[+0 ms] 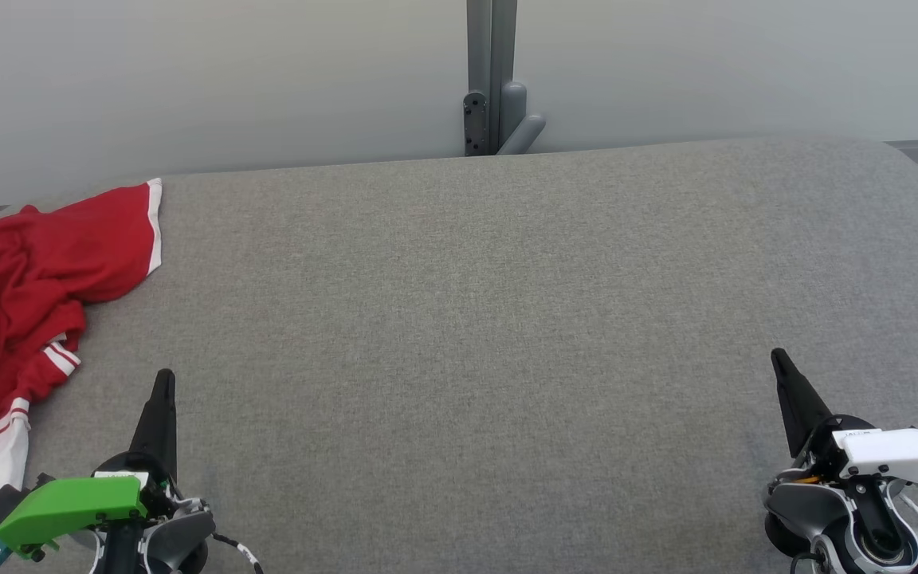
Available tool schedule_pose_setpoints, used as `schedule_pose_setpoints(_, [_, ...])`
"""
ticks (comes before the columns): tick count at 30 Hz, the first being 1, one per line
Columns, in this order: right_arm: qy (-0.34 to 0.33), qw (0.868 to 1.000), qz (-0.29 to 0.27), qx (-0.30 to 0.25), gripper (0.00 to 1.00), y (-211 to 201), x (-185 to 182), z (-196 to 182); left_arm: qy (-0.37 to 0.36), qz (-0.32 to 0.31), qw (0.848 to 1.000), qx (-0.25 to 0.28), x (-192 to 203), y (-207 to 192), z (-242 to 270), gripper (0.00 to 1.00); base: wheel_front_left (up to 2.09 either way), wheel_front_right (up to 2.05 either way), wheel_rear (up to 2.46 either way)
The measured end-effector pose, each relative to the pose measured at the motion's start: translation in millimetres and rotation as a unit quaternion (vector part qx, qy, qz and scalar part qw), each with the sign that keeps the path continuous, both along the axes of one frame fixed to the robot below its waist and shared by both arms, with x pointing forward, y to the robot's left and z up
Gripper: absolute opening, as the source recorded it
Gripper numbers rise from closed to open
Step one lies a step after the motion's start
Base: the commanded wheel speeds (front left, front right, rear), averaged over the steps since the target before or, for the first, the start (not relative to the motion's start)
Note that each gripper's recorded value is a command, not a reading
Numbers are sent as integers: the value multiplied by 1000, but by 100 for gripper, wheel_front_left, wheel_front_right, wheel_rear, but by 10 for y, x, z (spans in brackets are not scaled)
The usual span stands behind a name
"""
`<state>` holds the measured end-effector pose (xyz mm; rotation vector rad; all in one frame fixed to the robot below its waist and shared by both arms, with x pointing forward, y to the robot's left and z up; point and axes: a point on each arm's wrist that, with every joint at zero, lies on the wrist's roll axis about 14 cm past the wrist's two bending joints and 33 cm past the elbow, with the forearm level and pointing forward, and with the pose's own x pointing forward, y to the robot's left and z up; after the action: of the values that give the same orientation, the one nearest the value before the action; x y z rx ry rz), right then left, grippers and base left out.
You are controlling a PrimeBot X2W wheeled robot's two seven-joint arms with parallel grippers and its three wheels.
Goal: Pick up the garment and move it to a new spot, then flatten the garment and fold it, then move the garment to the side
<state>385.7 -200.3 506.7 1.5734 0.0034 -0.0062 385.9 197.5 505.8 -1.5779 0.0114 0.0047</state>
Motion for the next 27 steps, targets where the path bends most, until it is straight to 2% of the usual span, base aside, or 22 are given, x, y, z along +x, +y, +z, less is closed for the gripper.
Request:
schedule_pose_setpoints(3, [0,1000,0,0,0,0,0,0,0,0,1000,0,0,0,0,0,0,0,0])
schedule_pose_setpoints(4, [2,1000,0,0,100,1,-5,-15,2,0,1000,-1,-4,-3,-14,100,0,0,0])
schedule_pose_setpoints(8, [29,1000,0,6,100,29,-87,-196,30,0,1000,-5,-90,-23,-202,100,0,0,0])
schedule_pose_setpoints(16, [29,1000,-2,-10,100,83,-90,-196,31,11,999,-2,-121,-27,-209,100,0,0,0])
schedule_pose_setpoints(20, [30,998,0,-46,100,92,-92,-195,31,14,999,16,-134,-32,-206,100,0,0,0])
schedule_pose_setpoints(27, [16,989,9,-145,100,127,-69,-101,31,12,995,93,-144,-44,-199,100,0,0,0])
